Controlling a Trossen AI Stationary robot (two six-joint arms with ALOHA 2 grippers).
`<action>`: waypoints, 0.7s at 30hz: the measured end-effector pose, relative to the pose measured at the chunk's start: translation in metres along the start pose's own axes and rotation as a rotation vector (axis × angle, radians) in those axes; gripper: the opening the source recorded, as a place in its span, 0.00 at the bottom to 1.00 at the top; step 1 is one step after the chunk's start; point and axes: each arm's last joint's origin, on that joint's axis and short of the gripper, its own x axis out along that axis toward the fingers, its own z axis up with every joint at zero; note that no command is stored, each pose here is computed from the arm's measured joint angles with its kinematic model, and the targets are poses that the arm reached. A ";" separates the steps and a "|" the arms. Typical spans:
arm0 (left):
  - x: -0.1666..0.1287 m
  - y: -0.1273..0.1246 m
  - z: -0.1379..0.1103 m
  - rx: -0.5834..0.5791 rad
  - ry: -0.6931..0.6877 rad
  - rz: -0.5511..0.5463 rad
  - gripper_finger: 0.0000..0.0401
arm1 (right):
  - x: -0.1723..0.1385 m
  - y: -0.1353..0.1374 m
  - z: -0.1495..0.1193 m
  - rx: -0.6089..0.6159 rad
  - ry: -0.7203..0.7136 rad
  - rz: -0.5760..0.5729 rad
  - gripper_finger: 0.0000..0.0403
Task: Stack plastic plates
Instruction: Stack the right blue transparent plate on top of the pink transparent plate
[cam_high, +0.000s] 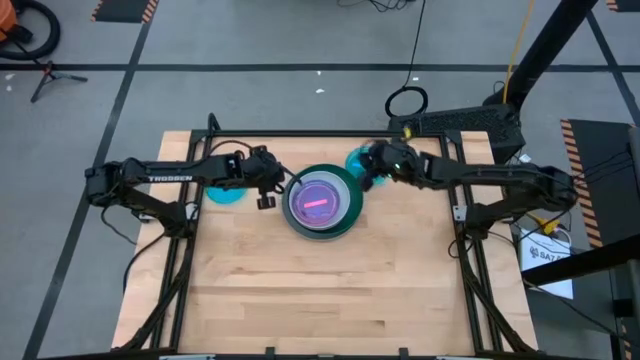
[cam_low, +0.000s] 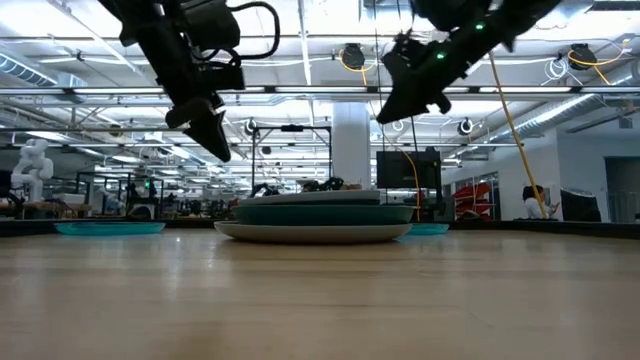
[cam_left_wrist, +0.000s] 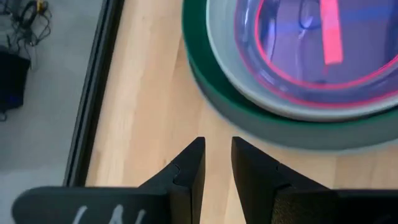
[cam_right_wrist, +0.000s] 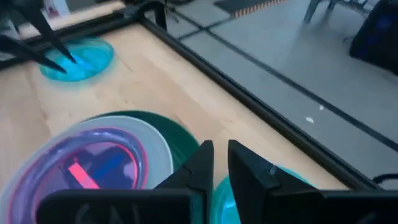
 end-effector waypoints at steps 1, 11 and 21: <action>-0.001 0.001 -0.001 0.002 0.003 0.002 0.21 | 0.004 -0.003 0.004 -0.003 0.027 0.001 0.11; -0.024 0.018 -0.005 -0.015 -0.250 0.000 0.21 | 0.037 -0.035 0.026 0.035 0.328 -0.081 0.11; -0.067 0.029 -0.030 -0.126 -0.462 0.102 0.21 | 0.053 -0.074 0.008 0.127 0.530 -0.167 0.11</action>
